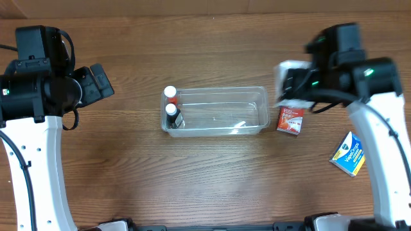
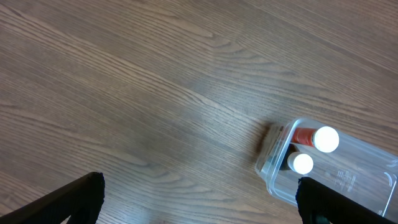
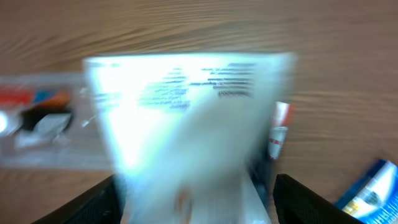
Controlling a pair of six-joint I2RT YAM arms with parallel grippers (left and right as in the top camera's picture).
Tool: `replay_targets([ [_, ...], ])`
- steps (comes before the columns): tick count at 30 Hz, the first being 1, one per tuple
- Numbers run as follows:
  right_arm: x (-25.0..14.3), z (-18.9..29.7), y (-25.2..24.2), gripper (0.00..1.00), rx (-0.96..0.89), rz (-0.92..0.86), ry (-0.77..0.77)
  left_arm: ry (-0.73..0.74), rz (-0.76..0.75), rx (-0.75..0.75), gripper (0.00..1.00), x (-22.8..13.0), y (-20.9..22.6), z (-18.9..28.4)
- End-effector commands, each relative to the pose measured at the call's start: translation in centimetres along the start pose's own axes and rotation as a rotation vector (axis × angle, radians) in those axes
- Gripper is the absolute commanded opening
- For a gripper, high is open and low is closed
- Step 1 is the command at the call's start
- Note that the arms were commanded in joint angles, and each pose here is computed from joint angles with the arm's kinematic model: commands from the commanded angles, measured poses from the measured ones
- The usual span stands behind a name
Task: Pack container
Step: 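Carry white sachet with right gripper and drop it into container, then move right gripper to blue VapoDrops box and grasp it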
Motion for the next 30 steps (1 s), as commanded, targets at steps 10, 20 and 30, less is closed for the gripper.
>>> replay_targets([
  [10, -2.9, -6.9, 7.1, 0.79, -0.007, 0.141, 0.096, 0.015, -0.028, -0.003, 1.00, -0.2, 0.1, -0.3],
  [20, -2.7, -6.9, 7.1, 0.79, -0.011, 0.157, 0.084, 0.014, -0.028, -0.001, 1.00, -0.2, 0.1, -0.3],
  [30, -2.9, -6.8, 6.8, 0.79, -0.024, 0.157, 0.091, 0.014, -0.028, -0.001, 1.00, -0.2, 0.1, -0.3],
])
Point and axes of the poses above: each gripper's point midway between its finger pads, its own z axis back along the fingers, its own y axis along the line the jaws close on, x = y × z, the point moved 3 cm from there along z, back along the fingers, and after that the axes turned 12 degrees about -z, right-handed, at the moved point
